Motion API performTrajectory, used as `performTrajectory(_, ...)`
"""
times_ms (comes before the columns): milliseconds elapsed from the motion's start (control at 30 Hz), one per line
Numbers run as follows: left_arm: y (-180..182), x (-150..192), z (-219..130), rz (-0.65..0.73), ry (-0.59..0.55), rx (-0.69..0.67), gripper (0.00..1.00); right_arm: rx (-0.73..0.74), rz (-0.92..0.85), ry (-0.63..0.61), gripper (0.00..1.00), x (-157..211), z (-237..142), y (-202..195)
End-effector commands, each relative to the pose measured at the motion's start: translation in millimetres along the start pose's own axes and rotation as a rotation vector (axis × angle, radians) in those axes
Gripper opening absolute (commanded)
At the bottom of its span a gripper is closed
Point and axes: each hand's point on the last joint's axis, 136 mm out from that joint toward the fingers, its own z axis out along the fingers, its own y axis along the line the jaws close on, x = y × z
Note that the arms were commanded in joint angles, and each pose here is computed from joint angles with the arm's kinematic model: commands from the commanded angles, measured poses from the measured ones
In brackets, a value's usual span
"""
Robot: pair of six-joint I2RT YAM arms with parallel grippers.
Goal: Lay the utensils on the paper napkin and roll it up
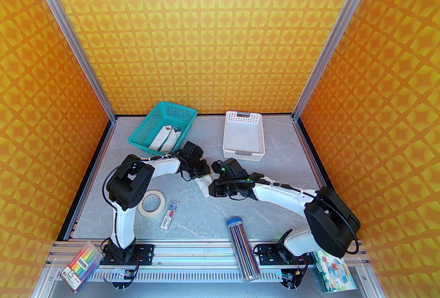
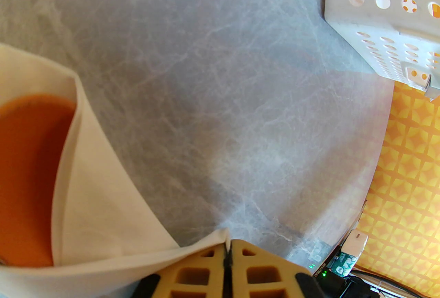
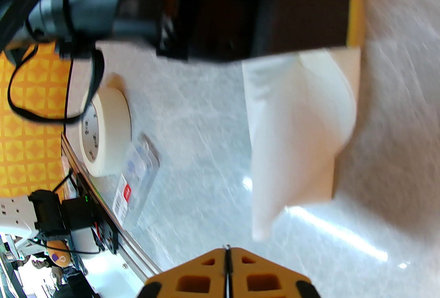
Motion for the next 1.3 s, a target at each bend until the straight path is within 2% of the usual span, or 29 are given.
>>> performTrajectory(0,18.4,10.5,10.7,-0.014,0.030,-0.049,0.08,-0.049,0.005,-0.047,0.08,-21.5,9.5,10.2)
performTrajectory(167,18.7,10.1,10.2,-0.015,0.030,-0.051,0.09,-0.047,0.028,-0.031,0.07,-23.0,28.1,1.6)
performTrajectory(467,18.5,10.4,9.6,-0.015,0.030,-0.050,0.08,0.003,0.042,-0.045,0.07,-26.8,28.2,-19.6)
performTrajectory(1000,12.3,8.2,5.7,-0.005,0.019,-0.038,0.09,0.082,0.078,0.045,0.06,-1.9,47.6,-53.5)
performTrajectory(1267,-13.1,-4.0,-13.2,0.047,-0.010,-0.011,0.19,0.133,0.104,0.113,0.06,23.9,51.1,-73.6)
